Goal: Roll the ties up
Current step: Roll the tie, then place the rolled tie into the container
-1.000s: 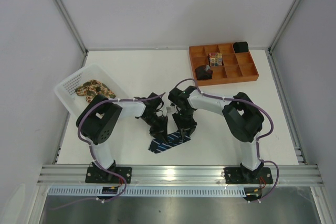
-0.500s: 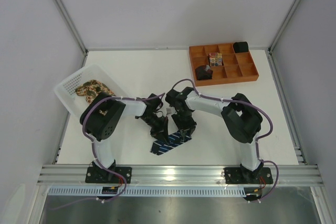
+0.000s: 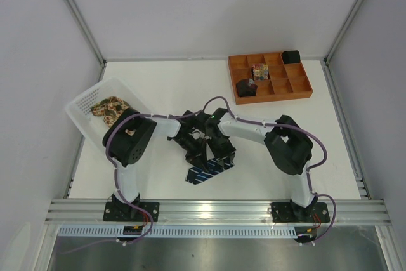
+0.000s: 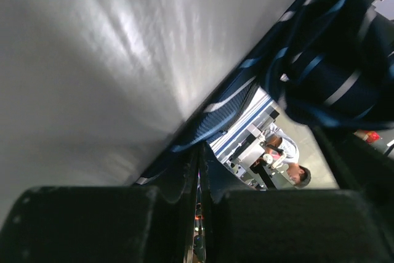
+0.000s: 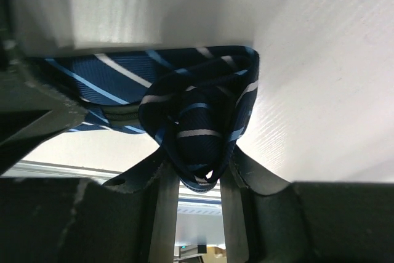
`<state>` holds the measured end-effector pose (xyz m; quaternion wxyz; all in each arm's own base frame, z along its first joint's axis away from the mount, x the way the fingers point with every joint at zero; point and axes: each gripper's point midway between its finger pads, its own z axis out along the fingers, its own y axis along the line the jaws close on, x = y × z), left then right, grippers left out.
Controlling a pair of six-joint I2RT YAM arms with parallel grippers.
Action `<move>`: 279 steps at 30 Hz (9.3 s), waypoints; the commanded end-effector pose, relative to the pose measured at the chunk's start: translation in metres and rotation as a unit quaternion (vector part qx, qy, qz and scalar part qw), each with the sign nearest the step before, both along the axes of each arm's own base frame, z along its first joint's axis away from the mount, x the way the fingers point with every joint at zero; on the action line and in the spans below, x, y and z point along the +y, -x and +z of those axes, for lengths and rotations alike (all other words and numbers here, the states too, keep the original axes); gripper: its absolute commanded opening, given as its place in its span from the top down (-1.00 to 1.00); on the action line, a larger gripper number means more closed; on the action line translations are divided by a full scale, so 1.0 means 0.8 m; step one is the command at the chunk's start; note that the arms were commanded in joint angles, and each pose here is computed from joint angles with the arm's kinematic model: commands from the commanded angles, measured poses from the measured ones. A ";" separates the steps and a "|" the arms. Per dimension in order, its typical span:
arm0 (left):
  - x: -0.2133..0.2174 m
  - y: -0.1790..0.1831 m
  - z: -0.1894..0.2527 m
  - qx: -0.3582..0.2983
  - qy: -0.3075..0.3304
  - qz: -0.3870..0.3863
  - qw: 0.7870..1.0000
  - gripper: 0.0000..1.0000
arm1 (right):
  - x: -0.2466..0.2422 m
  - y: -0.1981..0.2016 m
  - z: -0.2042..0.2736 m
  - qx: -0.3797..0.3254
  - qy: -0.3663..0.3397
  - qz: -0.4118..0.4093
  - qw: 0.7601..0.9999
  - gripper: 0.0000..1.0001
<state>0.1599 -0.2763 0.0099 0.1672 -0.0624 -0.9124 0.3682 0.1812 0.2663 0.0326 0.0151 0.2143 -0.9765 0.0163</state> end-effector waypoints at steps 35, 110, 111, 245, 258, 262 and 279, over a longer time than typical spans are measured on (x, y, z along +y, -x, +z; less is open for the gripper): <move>0.022 -0.026 -0.043 -0.074 -0.069 -0.030 0.994 0.82 | 0.033 -0.007 0.072 -0.035 -0.145 0.042 0.988 -0.36; 0.068 -0.010 -0.022 -0.119 -0.126 0.009 0.985 0.70 | 0.073 -0.028 -0.008 0.061 -0.376 -0.125 0.916 0.72; 0.068 -0.010 -0.021 -0.119 -0.124 0.009 0.985 0.70 | 0.072 -0.031 -0.002 0.054 -0.378 -0.124 0.916 0.71; 0.037 -0.026 -0.030 -0.043 -0.011 0.097 0.994 0.35 | 0.079 -0.008 -0.020 0.113 -0.449 -0.056 0.884 -0.22; 0.036 -0.030 -0.027 -0.047 -0.008 0.100 0.994 0.35 | 0.076 -0.008 -0.024 0.112 -0.439 -0.078 0.888 0.41; 0.035 -0.031 -0.025 -0.051 -0.004 0.101 0.994 0.34 | 0.072 -0.010 -0.021 0.104 -0.418 -0.082 0.899 0.56; 0.041 -0.094 0.112 -0.243 0.056 0.128 0.960 -0.15 | 0.034 -0.069 0.052 0.034 -0.323 -0.037 0.945 1.00</move>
